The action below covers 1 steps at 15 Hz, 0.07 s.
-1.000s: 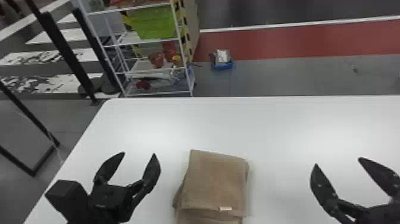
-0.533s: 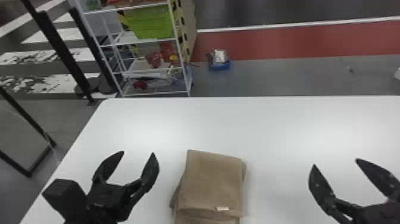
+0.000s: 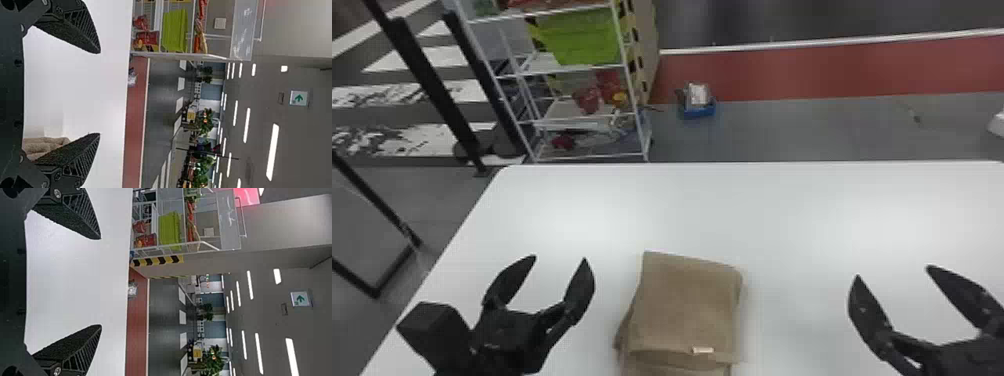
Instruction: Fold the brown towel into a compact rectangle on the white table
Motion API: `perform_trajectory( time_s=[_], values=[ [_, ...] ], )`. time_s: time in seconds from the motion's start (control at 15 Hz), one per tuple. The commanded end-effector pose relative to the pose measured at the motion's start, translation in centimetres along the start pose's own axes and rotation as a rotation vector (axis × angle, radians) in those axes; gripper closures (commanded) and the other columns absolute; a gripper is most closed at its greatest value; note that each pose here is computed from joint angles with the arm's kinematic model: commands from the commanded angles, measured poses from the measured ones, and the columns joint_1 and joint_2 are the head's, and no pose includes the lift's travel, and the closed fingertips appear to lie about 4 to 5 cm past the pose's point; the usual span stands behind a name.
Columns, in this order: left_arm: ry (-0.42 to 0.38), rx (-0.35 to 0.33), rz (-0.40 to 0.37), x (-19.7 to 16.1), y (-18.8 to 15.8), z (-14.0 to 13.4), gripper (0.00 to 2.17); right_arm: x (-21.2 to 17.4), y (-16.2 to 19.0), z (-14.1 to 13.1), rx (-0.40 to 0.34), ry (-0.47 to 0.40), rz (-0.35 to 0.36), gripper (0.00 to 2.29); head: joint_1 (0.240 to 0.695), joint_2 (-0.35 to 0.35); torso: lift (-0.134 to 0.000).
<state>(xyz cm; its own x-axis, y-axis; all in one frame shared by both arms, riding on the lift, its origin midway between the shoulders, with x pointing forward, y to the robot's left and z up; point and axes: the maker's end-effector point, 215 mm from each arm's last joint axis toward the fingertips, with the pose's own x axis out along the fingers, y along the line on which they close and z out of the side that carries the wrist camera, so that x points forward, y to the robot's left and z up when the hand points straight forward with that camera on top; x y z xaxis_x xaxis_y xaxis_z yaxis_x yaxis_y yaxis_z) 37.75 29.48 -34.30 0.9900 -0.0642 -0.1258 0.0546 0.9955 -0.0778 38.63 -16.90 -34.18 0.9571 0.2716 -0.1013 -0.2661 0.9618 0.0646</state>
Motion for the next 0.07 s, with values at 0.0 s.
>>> perform_trajectory(
  time_s=[0.0],
  values=[
    [0.001,-0.002,-0.001,-0.02,-0.04,-0.1,0.15,-0.06,-0.39,0.09,-0.005,-0.001,-0.006,0.08,0.695,0.187,-0.124]
  ],
)
